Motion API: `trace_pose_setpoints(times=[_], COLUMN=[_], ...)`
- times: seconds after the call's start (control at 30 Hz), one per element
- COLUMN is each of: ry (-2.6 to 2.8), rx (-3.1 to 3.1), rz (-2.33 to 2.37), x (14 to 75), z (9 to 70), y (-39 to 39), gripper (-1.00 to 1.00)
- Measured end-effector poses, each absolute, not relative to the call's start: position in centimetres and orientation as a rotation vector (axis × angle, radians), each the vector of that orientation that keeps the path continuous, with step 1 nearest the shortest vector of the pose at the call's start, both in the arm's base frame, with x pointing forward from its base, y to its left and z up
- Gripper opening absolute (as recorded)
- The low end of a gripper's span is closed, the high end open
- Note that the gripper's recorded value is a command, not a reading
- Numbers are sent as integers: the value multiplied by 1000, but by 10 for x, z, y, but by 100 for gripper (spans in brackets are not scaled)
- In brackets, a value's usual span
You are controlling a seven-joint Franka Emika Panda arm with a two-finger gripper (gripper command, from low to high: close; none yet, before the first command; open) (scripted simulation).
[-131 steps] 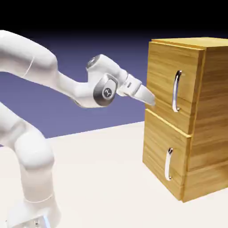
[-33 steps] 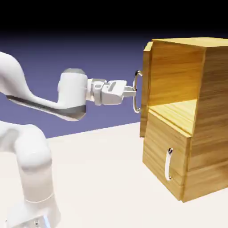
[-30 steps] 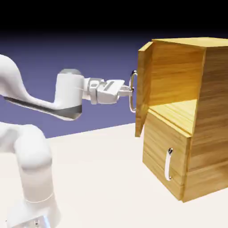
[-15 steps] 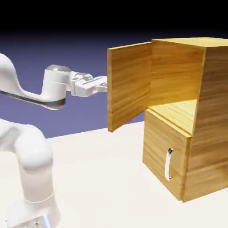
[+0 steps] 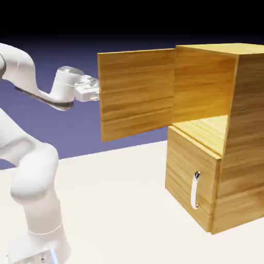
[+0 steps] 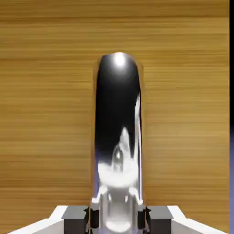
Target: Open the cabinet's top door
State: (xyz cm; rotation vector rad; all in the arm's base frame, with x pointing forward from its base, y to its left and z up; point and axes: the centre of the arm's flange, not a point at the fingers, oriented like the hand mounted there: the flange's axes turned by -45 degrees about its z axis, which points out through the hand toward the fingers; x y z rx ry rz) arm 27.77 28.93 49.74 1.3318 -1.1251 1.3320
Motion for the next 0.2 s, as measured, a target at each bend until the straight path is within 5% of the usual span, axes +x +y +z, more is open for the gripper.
trace_pose_setpoints(times=[0.2], ry=[-1175], rx=[1261], rz=[1261], x=[289], z=[497], y=[316], gripper=[-100])
